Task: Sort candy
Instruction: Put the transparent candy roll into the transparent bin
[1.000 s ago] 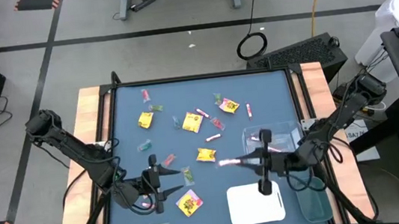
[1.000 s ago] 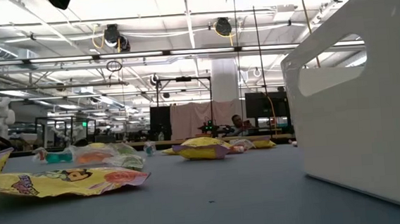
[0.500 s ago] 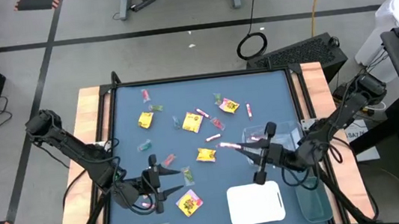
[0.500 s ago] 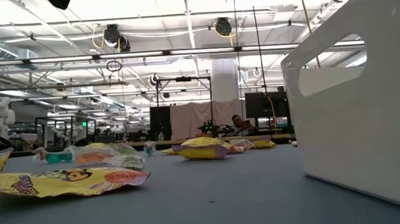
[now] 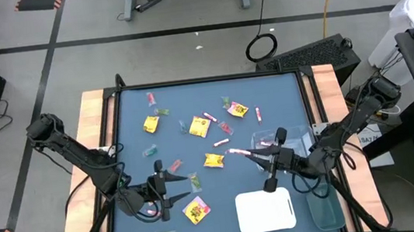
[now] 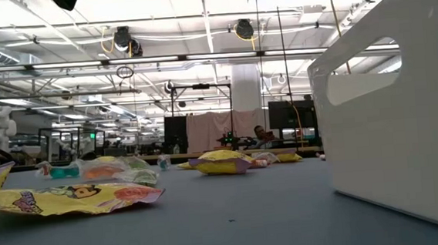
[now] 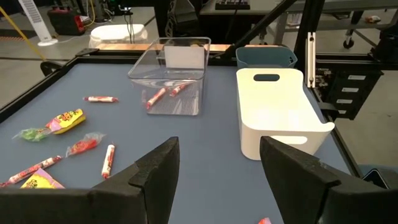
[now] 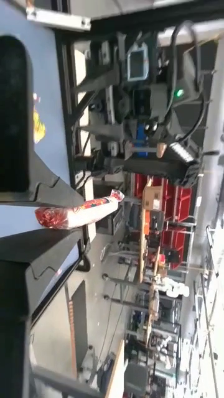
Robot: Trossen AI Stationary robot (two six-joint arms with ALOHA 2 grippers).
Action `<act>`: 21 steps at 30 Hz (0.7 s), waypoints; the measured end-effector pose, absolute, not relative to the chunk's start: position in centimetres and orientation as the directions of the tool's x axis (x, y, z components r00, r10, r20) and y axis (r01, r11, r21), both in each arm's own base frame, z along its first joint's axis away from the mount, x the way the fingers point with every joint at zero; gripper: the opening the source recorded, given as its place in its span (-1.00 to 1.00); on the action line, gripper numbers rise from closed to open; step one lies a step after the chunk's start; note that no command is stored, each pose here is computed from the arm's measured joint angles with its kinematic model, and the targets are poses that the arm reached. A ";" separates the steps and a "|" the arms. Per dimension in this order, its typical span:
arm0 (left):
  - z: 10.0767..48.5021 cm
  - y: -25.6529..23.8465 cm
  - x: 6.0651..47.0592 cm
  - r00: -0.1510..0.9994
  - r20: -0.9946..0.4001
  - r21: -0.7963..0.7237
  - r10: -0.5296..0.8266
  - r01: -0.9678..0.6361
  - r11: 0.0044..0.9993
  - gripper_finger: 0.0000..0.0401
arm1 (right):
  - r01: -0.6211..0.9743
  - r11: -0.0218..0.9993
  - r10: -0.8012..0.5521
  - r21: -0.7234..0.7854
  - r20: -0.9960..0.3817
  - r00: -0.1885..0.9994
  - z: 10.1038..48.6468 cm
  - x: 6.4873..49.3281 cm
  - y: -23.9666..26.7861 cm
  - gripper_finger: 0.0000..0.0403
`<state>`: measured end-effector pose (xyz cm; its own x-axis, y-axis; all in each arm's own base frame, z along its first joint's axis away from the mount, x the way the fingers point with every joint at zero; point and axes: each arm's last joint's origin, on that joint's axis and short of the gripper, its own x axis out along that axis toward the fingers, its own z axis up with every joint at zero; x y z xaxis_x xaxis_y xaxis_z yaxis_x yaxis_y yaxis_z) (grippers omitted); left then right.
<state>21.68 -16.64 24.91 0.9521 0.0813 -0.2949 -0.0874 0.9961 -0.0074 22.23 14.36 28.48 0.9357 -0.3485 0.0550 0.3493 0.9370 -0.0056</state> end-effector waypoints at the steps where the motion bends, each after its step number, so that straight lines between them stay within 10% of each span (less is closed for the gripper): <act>1: 24.9 -16.6 21.7 0.952 -0.295 -0.007 0.082 -0.088 0.996 0.14 | 0.341 0.940 -0.340 -0.006 0.058 0.938 28.5 22.1 14.5 -0.81; 21: 24.9 -16.6 21.7 0.952 -0.295 -0.007 0.082 -0.087 0.996 0.14 | 0.362 0.932 -0.362 -0.004 0.005 0.932 30.0 18.3 14.4 -0.81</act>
<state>21.69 -16.63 24.91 0.9521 0.0815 -0.2946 -0.0873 0.9962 -0.0066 18.29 14.40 30.04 0.9320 -0.3624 0.0052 0.3624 0.9320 -0.0041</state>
